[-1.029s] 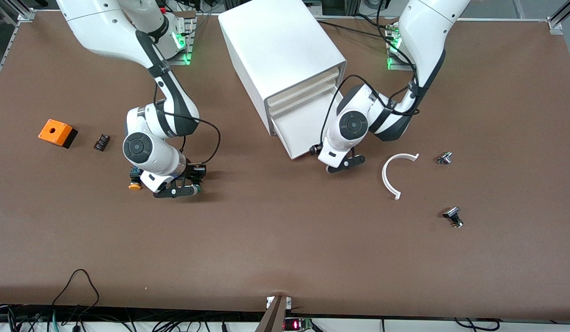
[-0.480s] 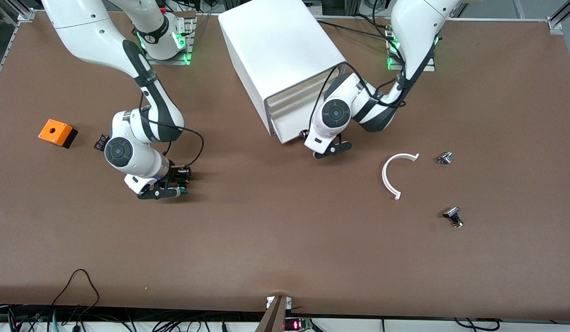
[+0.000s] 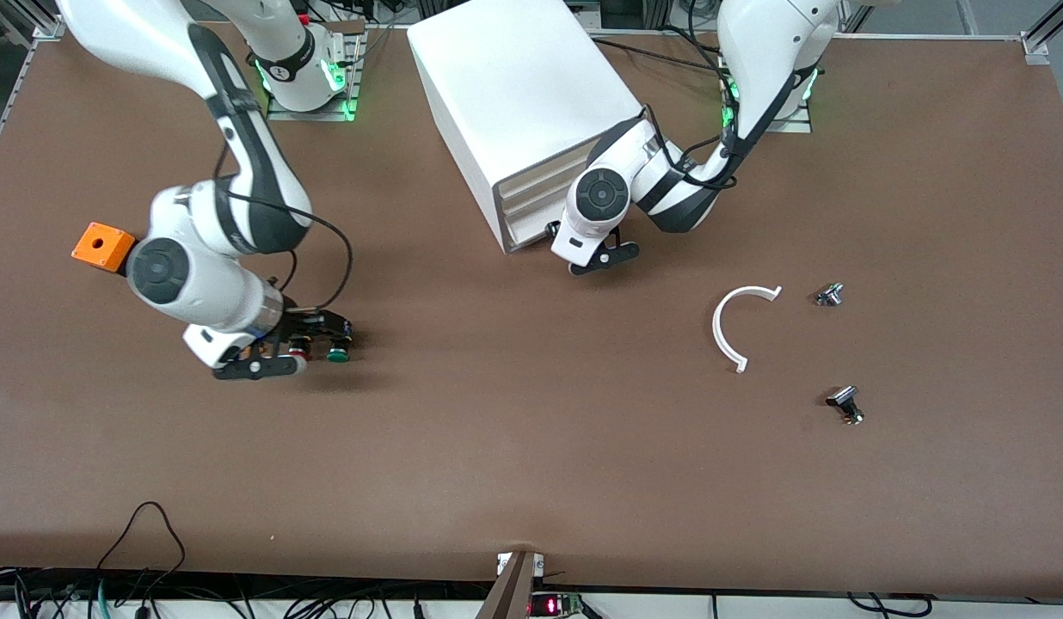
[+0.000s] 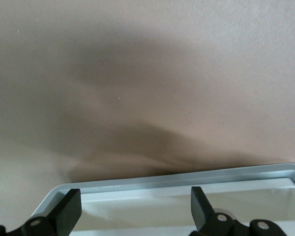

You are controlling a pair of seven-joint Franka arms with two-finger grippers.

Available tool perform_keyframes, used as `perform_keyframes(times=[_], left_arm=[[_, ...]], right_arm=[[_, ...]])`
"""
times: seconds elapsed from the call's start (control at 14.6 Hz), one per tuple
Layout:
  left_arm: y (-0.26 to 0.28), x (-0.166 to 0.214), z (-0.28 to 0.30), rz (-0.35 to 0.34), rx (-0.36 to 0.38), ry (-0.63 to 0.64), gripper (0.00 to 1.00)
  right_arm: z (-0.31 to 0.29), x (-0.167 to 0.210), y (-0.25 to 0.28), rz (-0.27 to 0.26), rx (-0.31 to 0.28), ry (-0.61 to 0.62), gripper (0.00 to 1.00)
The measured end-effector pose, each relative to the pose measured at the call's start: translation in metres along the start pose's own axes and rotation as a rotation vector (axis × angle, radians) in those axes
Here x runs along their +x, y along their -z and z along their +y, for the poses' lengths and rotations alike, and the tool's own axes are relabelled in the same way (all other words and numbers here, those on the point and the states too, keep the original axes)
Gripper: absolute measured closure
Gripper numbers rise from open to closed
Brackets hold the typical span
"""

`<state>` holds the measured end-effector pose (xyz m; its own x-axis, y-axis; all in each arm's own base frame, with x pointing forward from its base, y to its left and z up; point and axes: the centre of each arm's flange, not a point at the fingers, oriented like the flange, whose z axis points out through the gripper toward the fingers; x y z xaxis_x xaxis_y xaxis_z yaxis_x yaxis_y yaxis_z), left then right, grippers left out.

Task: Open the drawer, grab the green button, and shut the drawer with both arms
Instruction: 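Release the green button with the right gripper and withdraw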

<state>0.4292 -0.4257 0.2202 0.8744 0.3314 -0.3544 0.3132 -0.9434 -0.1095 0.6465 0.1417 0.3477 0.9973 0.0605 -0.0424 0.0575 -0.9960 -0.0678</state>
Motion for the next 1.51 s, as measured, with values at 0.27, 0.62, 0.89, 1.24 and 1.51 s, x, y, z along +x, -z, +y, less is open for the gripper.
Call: perform_keyframes(times=[0.27, 0.62, 0.89, 1.24, 1.51], left_arm=[[-0.002, -0.012, 0.004, -0.029, 0.003, -0.002, 0.01], [-0.004, -0.016, 0.004, -0.057, 0.002, 0.007, 0.01], [-0.003, -0.015, 0.004, -0.056, 0.001, 0.008, 0.01], [0.046, 0.034, -0.016, -0.050, -0.044, 0.022, 0.01], [0.154, 0.103, -0.072, -0.028, -0.008, -0.053, 0.01]], right_arm=[[0.013, 0.002, 0.066, 0.018, -0.003, -0.026, 0.00], [0.020, -0.014, 0.132, 0.077, -0.030, -0.016, 0.00], [0.035, -0.030, 0.175, 0.107, -0.029, -0.045, 0.00], [0.060, -0.058, 0.211, 0.070, -0.071, -0.159, 0.00], [0.076, -0.086, 0.247, 0.057, -0.077, -0.187, 0.00]])
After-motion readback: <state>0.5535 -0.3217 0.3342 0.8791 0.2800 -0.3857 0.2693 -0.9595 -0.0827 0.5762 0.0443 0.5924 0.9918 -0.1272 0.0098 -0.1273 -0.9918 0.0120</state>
